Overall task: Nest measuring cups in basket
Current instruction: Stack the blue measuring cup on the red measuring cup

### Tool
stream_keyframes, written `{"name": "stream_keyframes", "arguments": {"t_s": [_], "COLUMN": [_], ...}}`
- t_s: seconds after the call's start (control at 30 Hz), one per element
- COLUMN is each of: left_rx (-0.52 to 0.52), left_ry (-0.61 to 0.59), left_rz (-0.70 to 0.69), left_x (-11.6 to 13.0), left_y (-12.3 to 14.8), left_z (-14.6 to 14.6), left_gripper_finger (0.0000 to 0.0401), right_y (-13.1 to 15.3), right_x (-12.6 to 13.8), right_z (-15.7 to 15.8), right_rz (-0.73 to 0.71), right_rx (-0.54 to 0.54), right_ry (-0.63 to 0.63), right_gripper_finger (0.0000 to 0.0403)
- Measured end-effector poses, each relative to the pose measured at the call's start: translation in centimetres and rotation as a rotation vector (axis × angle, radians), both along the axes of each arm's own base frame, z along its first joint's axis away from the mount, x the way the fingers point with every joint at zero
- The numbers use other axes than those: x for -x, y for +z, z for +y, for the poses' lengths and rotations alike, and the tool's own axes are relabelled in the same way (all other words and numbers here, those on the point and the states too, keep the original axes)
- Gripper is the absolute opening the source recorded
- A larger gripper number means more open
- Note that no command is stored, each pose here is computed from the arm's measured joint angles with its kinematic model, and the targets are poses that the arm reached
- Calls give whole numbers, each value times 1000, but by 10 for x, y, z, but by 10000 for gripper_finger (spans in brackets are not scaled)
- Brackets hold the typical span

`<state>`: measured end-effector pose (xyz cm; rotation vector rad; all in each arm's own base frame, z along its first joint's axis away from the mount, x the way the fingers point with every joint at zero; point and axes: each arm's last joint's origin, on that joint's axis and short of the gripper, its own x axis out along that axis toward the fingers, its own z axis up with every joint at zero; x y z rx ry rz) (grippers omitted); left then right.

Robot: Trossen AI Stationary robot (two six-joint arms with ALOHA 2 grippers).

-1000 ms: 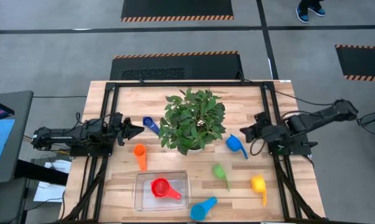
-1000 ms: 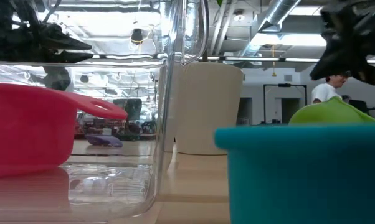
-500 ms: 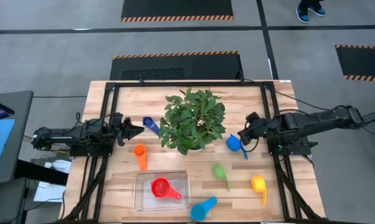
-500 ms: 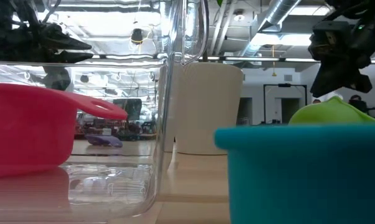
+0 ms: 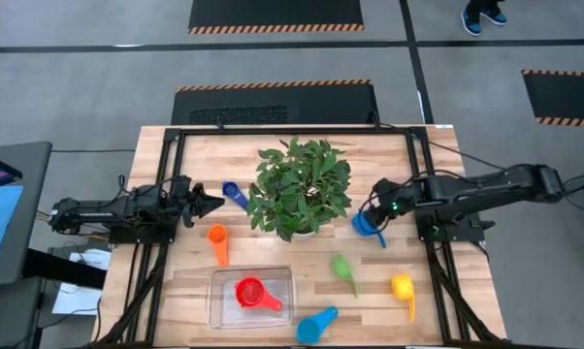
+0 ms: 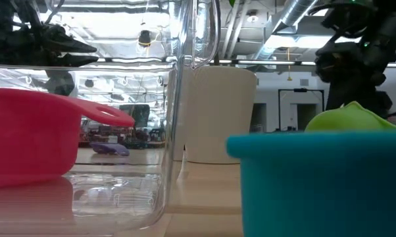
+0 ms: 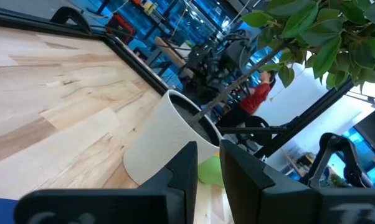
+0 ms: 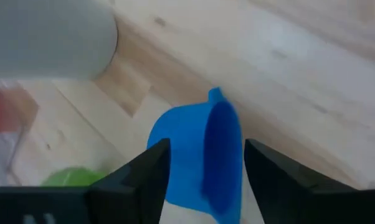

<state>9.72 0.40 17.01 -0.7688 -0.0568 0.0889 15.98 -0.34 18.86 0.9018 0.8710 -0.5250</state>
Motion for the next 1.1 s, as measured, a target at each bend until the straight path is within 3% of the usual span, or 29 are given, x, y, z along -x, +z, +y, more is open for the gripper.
{"name": "stream_keyframes", "arguments": {"t_s": [0.33,0.8,0.97,1.1], "left_rx": [0,-1,-1,-1], "left_ry": [0,-1,-1,-1], "left_rz": [0,0,0,0], "left_x": [0,0,0,0], "left_y": [0,0,0,0], "left_z": [0,0,0,0], "left_gripper_finger": [59,59,59,59], "right_y": [-18,-14,22,43], "right_x": [-27,-35,-41,-28], "right_z": [1,2,2,2], "right_rz": [11,-80,-300,-288], "right_rx": [-28,-53,4,52], "right_ry": [28,60,133,151], "right_gripper_finger": [205,21,21,51]}}
